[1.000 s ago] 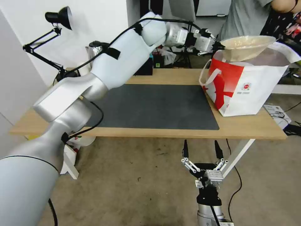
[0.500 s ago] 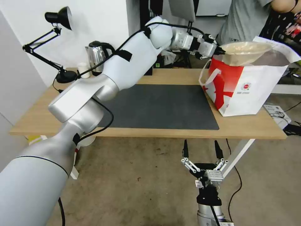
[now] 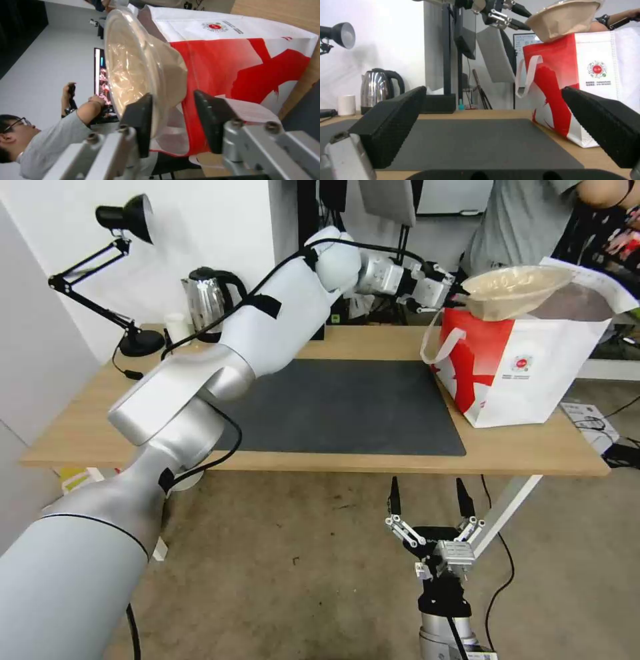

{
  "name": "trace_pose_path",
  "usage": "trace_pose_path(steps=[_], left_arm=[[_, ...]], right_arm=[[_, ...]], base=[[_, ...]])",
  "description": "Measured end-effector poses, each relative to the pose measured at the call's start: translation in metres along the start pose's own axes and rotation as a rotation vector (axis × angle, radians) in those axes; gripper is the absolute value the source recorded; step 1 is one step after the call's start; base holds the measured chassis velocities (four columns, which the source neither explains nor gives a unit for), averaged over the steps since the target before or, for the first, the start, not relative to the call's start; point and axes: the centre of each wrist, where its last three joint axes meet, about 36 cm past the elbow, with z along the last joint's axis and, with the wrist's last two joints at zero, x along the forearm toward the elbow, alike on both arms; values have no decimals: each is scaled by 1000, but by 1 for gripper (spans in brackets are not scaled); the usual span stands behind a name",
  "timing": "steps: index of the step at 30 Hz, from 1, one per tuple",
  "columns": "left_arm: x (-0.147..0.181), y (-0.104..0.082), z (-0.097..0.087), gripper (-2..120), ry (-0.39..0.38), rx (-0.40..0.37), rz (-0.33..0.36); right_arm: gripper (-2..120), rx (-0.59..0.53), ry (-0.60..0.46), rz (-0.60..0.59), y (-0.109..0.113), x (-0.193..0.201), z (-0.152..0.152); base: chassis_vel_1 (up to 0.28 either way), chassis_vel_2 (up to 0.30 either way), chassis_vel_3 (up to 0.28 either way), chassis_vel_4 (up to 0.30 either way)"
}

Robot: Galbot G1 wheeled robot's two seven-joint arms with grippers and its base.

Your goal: Pick up the trash from the table and place it into the takeout bag.

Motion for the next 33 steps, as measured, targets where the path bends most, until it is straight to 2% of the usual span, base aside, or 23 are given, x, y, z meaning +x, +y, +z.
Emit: trace_pose_path(steps=[2, 3, 6, 7, 14, 18, 28, 33], left_arm=[[0, 0, 0, 42, 1, -1, -1], [0, 0, 0, 42, 1, -1, -1], [0, 0, 0, 62, 3, -2, 0], [0, 0, 0, 62, 3, -2, 0], [3, 9, -1, 89, 14, -15, 0], [5, 15, -2, 99, 22, -23, 4], [11, 34, -8, 100, 31, -42, -2], [11, 36, -8, 100, 33, -45, 1]], right_arm=[[100, 0, 0, 0, 0, 0, 0], [100, 0, 0, 0, 0, 0, 0], [100, 0, 0, 0, 0, 0, 0], [100, 0, 0, 0, 0, 0, 0], [100, 0, 0, 0, 0, 0, 0], [100, 0, 0, 0, 0, 0, 0], [100, 0, 0, 0, 0, 0, 0], [100, 0, 0, 0, 0, 0, 0]], base=[[0, 0, 0, 0], [0, 0, 0, 0], [0, 0, 0, 0], [0, 0, 0, 0], [0, 0, 0, 0], [0, 0, 0, 0], [0, 0, 0, 0], [0, 0, 0, 0]])
